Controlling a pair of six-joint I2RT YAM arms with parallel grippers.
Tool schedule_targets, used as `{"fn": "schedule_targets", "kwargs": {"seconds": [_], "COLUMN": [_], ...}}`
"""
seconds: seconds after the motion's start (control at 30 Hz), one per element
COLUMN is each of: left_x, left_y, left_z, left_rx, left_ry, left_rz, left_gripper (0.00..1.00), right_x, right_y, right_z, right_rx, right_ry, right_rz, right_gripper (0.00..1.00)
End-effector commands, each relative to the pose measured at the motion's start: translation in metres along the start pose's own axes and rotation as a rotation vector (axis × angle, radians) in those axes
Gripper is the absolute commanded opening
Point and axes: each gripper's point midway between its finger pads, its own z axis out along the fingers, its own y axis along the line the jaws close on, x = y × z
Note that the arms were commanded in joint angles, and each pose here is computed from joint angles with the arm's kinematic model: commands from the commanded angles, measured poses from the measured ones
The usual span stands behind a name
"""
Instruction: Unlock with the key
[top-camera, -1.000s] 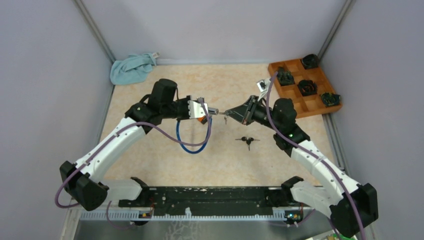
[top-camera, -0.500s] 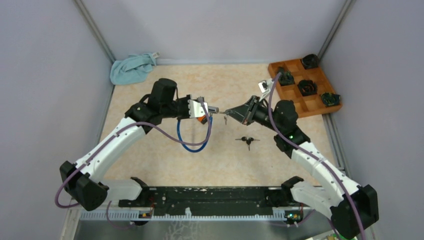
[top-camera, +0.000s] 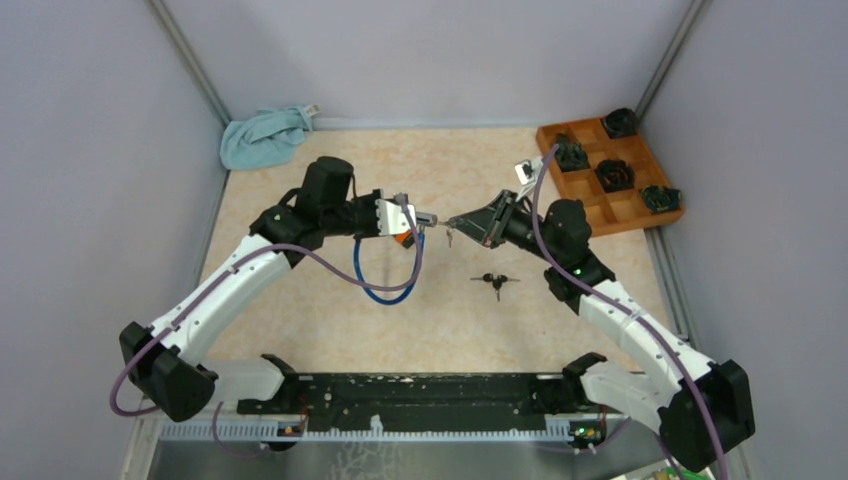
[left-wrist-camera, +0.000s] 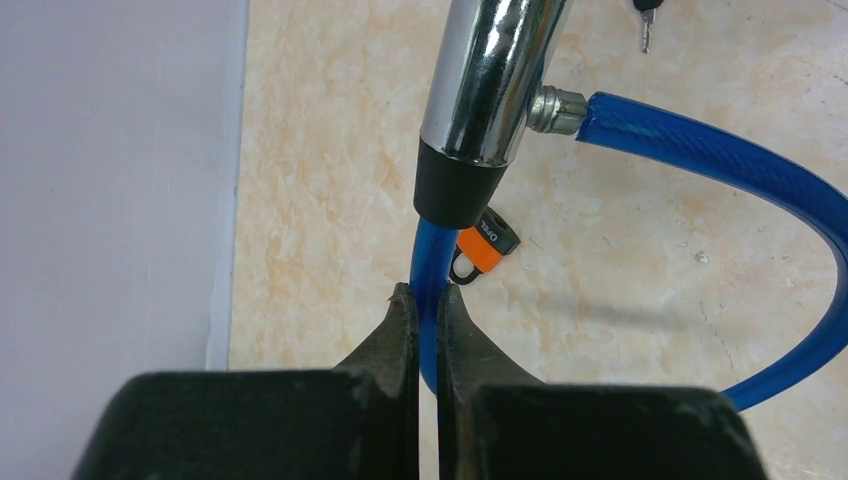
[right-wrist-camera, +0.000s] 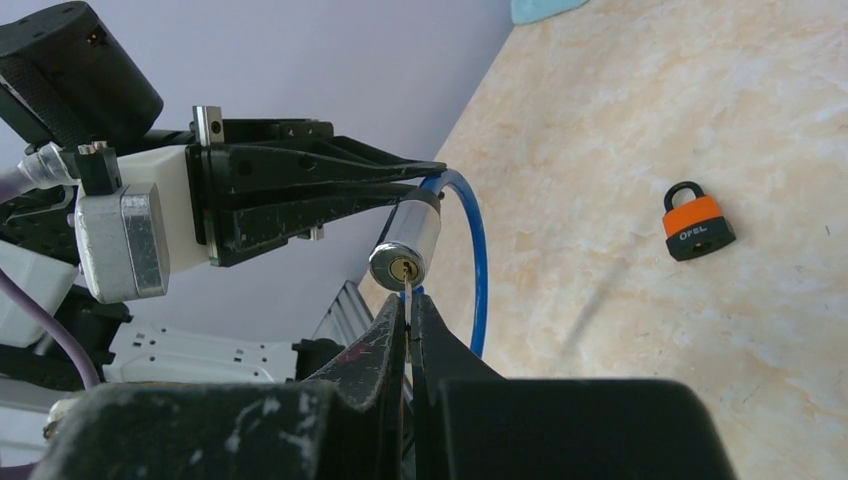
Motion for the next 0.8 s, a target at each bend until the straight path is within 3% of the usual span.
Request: {"fn": "schedule_targets", "kwargs": {"seconds": [0.0,0.77], "left_x": [-0.017,-0.016], "left_y": [0.010,0.010], "left_z": [-0.008,-0.006], "left_rx": [-0.040,-0.038], "left_ry": [-0.058,-0.054], "left_rz": [0.023,0.007], "left_gripper": [0.00,0.00], "right_x": [-0.009,-0.001], "right_y": [0.014,0.009], "right_z": [0.002,0.012], "right_rx": [-0.050,-0.055], "right_ry": [-0.037,-0.023], "right_rz": [-0.026,-0.004], "right_gripper": [0.00,0.00]}}
